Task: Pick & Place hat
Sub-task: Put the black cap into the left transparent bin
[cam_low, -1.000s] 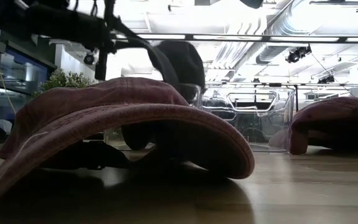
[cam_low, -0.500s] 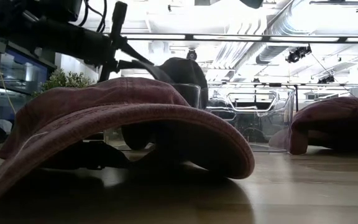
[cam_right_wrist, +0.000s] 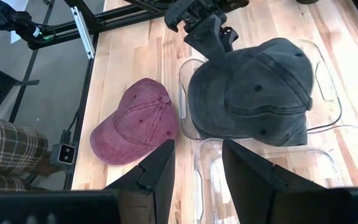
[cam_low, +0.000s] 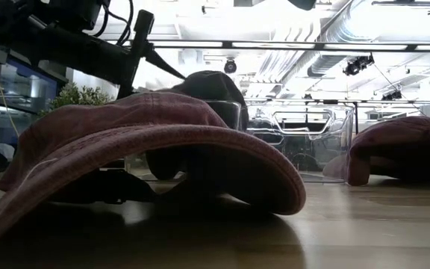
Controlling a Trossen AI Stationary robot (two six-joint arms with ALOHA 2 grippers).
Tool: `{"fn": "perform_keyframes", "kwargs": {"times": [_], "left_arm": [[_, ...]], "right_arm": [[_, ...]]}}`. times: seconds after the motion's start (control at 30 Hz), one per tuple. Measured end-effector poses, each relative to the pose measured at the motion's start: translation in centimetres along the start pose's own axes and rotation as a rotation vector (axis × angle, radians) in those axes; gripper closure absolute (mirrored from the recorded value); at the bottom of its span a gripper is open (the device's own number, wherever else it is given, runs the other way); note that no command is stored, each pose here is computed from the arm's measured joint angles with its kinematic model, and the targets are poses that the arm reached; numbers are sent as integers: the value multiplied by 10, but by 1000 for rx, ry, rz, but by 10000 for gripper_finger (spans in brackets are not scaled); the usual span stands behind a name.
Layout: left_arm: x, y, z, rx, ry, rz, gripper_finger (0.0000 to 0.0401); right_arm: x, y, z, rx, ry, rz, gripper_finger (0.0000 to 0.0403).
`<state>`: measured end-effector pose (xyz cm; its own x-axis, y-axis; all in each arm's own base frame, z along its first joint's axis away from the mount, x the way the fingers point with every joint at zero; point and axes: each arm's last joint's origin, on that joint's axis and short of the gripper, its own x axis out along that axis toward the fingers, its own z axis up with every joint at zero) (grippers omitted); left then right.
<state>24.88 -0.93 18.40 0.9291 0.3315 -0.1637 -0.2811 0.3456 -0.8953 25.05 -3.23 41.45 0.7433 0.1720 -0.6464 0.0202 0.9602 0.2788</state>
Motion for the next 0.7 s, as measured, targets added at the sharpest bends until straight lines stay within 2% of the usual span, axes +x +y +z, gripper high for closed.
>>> {"fn": "perform_keyframes", "kwargs": {"times": [0.13, 0.23, 0.53, 0.6, 0.7], "left_arm": [[0, -1, 0, 64, 16, -11, 166], [-5, -6, 4, 99, 15, -9, 148], [-26, -16, 23, 245, -81, 207, 153], [-32, -21, 28, 254, -92, 227, 157], [-36, -35, 35, 252, -93, 193, 169]], "right_arm": [[0, 0, 0, 0, 0, 0, 274], [0, 0, 0, 0, 0, 0, 274], [0, 0, 0, 0, 0, 0, 274], [0, 0, 0, 0, 0, -4, 274], [0, -1, 0, -2, -2, -21, 274]]}}
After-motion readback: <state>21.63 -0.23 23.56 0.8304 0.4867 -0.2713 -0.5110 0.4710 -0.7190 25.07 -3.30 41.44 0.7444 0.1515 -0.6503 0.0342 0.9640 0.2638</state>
